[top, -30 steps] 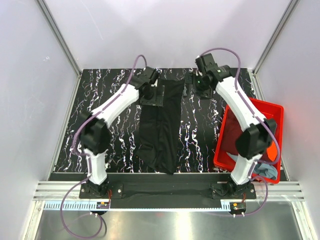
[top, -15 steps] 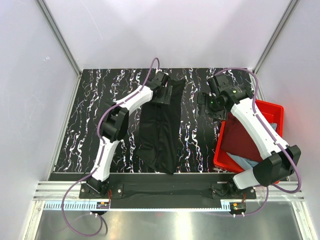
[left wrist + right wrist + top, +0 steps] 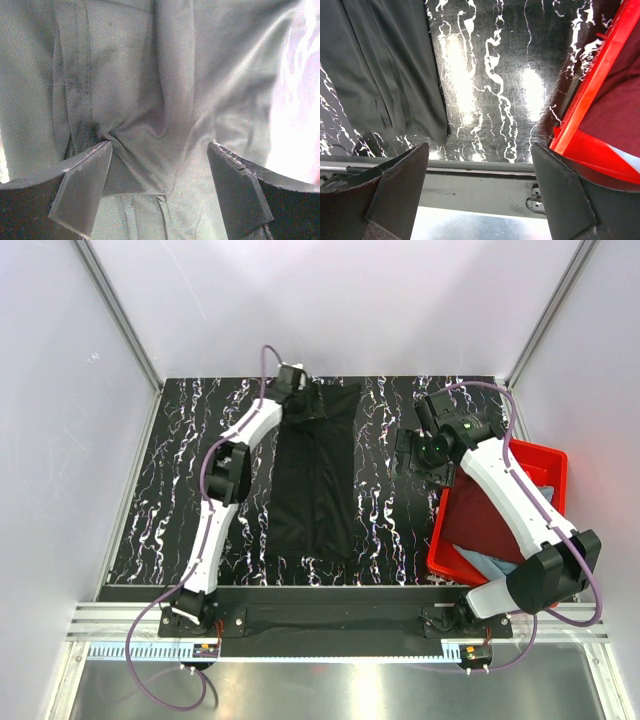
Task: Fold and stack the t-shirts
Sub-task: Fold the tshirt
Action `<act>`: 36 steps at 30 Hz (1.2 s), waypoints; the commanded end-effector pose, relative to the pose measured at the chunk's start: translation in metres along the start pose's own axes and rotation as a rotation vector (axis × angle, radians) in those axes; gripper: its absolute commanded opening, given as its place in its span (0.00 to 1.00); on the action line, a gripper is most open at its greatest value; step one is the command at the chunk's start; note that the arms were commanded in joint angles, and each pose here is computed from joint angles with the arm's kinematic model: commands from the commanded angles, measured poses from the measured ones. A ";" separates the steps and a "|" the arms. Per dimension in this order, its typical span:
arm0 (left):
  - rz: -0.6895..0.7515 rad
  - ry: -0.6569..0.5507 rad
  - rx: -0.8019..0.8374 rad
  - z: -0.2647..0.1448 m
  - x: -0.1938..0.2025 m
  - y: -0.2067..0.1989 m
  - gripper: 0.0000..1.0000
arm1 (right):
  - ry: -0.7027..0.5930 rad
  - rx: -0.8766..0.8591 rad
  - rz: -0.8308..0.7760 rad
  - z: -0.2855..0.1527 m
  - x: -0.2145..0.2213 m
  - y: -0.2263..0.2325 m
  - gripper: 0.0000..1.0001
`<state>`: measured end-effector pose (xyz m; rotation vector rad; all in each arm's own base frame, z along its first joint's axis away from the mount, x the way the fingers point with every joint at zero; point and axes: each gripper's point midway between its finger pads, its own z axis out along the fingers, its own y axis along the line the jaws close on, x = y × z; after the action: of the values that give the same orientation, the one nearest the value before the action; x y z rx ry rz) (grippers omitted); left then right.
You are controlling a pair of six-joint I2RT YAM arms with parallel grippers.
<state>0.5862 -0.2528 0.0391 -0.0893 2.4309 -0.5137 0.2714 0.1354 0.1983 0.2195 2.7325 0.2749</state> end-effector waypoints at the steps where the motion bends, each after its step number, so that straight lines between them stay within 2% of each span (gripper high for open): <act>1: -0.095 0.021 0.150 0.012 -0.010 -0.004 0.86 | 0.029 -0.030 0.038 0.010 0.002 0.009 0.91; 2: -0.097 -0.008 0.180 0.006 -0.024 -0.012 0.87 | 0.036 -0.036 0.035 0.012 0.003 0.010 0.99; 5: -0.093 -0.038 0.236 -0.019 -0.043 -0.030 0.92 | 0.063 -0.061 0.018 0.023 0.006 0.019 1.00; 6: -0.095 -0.014 0.232 -0.024 -0.034 -0.030 0.93 | 0.064 -0.079 0.015 0.026 0.005 0.023 1.00; 7: -0.084 -0.045 0.261 -0.052 -0.050 -0.044 0.94 | 0.084 -0.108 0.011 0.028 0.008 0.028 1.00; 8: -0.081 -0.044 0.265 -0.063 -0.050 -0.046 0.96 | 0.099 -0.122 0.013 0.033 0.012 0.030 1.00; 9: -0.086 -0.004 0.255 -0.066 -0.033 -0.043 0.96 | 0.084 -0.152 0.014 0.036 0.009 0.035 1.00; 10: -0.060 -0.020 0.282 -0.097 -0.043 -0.057 0.97 | 0.083 -0.198 0.030 0.035 0.011 0.042 1.00; 13: -0.022 0.050 0.238 -0.129 -0.018 -0.056 0.97 | 0.110 -0.328 0.028 0.043 0.021 0.063 1.00; 14: -0.002 0.015 0.255 -0.161 -0.027 -0.066 0.97 | 0.125 -0.369 0.017 0.044 0.025 0.071 1.00; 15: 0.005 0.008 0.249 -0.174 -0.026 -0.066 0.97 | 0.121 -0.416 0.003 0.047 0.026 0.080 1.00; 16: 0.000 0.035 0.210 -0.176 -0.009 -0.054 0.97 | 0.148 -0.458 0.002 0.047 0.031 0.090 1.00; 18: 0.021 -0.016 0.191 -0.216 -0.014 -0.055 0.95 | 0.145 -0.531 -0.033 0.050 0.038 0.111 1.00; 19: 0.031 -0.005 0.136 -0.228 -0.007 -0.044 0.95 | 0.177 -0.561 -0.026 0.053 0.044 0.119 1.00; 21: 0.045 0.000 0.062 -0.257 0.005 -0.030 0.93 | 0.204 -0.601 -0.034 0.062 0.053 0.135 0.86; 22: 0.048 0.026 -0.022 -0.266 0.017 -0.012 0.91 | 0.248 -0.599 -0.021 0.074 0.060 0.138 0.77; 23: 0.045 0.080 -0.073 -0.267 0.042 0.005 0.91 | 0.263 -0.596 -0.024 0.080 0.064 0.142 0.74; 24: 0.055 0.040 -0.075 -0.292 0.044 0.006 0.90 | 0.267 -0.594 -0.031 0.086 0.065 0.146 0.61; 26: 0.049 0.061 -0.094 -0.306 0.070 0.019 0.86 | 0.289 -0.546 -0.014 0.105 0.068 0.142 0.37; 27: 0.037 0.128 -0.119 -0.303 0.103 0.034 0.84 | 0.289 -0.541 -0.003 0.111 0.067 0.143 0.22; 28: 0.020 0.086 -0.095 -0.321 0.107 0.031 0.83 | 0.311 -0.525 0.004 0.123 0.071 0.142 0.16; 29: 0.007 0.089 -0.092 -0.325 0.118 0.034 0.81 | 0.314 -0.522 0.010 0.128 0.072 0.143 0.15; 30: -0.023 0.138 -0.109 -0.321 0.144 0.045 0.81 | 0.318 -0.525 0.008 0.133 0.072 0.145 0.12; 31: -0.031 0.111 -0.088 -0.332 0.148 0.043 0.80 | 0.342 -0.512 0.006 0.143 0.077 0.144 0.11; 34: -0.077 0.154 -0.095 -0.335 0.178 0.053 0.76 | 0.373 -0.503 -0.020 0.156 0.083 0.149 0.09; 36: -0.092 0.144 -0.075 -0.342 0.185 0.052 0.75 | 0.386 -0.493 -0.029 0.163 0.088 0.151 0.08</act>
<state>0.2388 -0.1218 0.1450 -0.1590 2.6648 -0.4278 0.2641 0.3033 0.0441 0.0711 2.9720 0.9957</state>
